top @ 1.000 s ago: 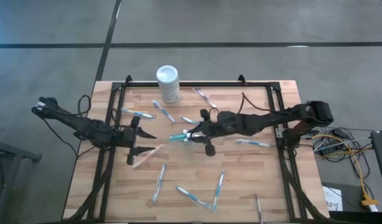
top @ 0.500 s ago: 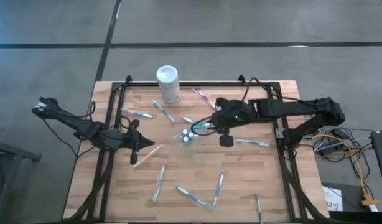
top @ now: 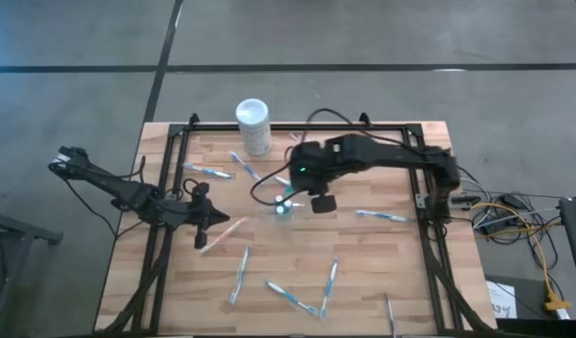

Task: Pick & Place toothbrushing station
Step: Put the blue mouthwash into the transparent organizer

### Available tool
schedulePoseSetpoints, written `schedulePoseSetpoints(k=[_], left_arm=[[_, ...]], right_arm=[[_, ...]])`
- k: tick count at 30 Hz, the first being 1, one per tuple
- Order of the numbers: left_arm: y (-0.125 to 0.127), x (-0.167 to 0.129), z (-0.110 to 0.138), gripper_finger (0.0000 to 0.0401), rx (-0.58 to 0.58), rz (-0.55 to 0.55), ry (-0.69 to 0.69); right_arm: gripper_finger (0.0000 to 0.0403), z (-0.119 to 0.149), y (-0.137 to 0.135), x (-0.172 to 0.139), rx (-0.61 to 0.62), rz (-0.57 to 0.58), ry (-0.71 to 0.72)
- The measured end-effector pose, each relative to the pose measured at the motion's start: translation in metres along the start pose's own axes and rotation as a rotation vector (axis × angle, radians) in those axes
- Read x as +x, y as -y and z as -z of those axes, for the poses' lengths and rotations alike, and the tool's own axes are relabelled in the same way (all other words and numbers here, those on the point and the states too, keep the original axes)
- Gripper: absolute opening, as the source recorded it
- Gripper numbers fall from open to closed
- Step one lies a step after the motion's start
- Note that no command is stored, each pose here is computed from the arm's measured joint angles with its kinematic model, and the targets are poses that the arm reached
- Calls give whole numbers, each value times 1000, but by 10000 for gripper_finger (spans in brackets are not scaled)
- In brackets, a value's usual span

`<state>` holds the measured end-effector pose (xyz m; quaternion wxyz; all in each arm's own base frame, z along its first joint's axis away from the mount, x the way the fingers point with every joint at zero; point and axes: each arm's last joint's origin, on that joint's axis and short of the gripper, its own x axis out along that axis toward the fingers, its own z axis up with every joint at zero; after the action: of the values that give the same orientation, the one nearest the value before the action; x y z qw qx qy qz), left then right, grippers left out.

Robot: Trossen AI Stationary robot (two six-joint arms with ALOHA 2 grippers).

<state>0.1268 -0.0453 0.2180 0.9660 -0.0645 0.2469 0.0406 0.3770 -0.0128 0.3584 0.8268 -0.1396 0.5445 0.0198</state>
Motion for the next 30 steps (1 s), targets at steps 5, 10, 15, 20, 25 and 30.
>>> schedulePoseSetpoints(k=[5, 10, 15, 20, 25, 30], left_arm=[[-1, 0, 4, 20, -4, -14, -35], [-2, 0, 5, 20, -5, -19, -48], [-2, 0, 7, 20, 5, -25, -64], [-3, 2, 11, 20, 11, -39, -72], [-5, 4, 16, 19, 2, -51, -80], [-5, 6, 19, 19, -8, -54, -81]], right_arm=[[91, -27, 1, 17, -93, -16, -31], [91, -40, 1, 32, -162, -17, -16], [91, -35, 3, 42, -157, -14, -69], [91, -39, 5, 40, -153, -1, -45], [91, -33, 0, 35, -153, -27, -105], [91, -29, -9, 34, -190, -56, -161]])
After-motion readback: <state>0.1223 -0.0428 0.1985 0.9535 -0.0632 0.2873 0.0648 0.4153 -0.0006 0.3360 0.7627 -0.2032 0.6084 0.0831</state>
